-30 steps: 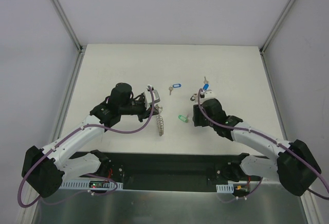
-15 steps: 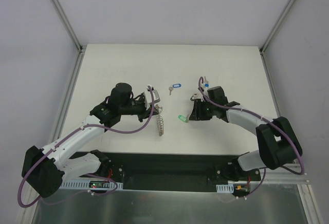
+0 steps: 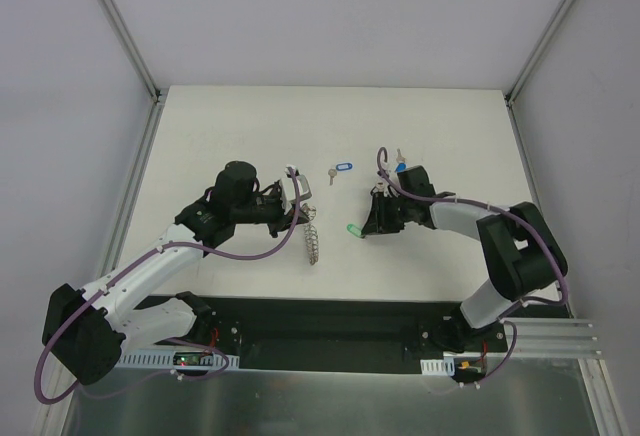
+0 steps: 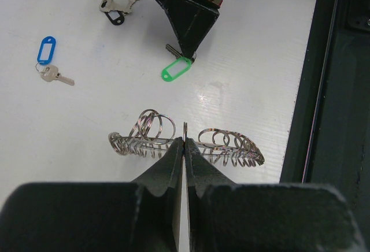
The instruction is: Put the keys on the keyring
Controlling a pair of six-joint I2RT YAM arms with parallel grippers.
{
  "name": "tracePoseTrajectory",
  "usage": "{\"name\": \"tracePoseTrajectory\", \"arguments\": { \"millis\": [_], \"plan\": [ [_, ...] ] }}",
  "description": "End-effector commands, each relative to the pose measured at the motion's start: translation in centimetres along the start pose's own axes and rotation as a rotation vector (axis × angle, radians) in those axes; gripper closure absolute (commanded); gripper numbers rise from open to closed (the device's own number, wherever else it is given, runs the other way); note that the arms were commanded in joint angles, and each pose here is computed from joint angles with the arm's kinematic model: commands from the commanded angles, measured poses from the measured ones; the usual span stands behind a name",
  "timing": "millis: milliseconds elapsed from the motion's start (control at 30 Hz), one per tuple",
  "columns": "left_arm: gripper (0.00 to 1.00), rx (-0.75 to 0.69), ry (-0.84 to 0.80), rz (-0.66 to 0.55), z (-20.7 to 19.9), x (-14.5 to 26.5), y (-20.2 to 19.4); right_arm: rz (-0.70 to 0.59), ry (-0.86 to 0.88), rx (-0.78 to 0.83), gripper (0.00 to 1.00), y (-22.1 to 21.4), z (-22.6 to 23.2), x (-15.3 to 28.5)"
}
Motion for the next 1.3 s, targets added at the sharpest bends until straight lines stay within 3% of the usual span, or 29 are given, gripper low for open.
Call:
{"name": "tracePoseTrajectory", "arguments": {
  "millis": [0,933,1267],
  "plan": [
    [1.0,-0.04,-0.004,-0.063,-0.12,0.39,1.12,-0.019,0.02,0.005,0.73,0.76,-0.57,-0.53],
    [1.0,-0.035,-0.016,-0.057,-0.13,0.22,1.04,-0.01,0.108,0.003,0.82,0.04,-0.74,-0.3],
    [1.0,-0.036,-0.016,-0.057,-0.16,0.27,1.0,-0.012,0.119,0.01,0.9,-0.03,-0.67,-0.29]
  ]
}}
Point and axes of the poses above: each gripper's point midway between its finger pads, its own x axis back along the fingers, its own z axis along the line the jaws close on, y = z × x, the point moved 8 cm from there along x, back along the fingers, and after that the axes turned 12 degrees about x, right-handed, at the moved point
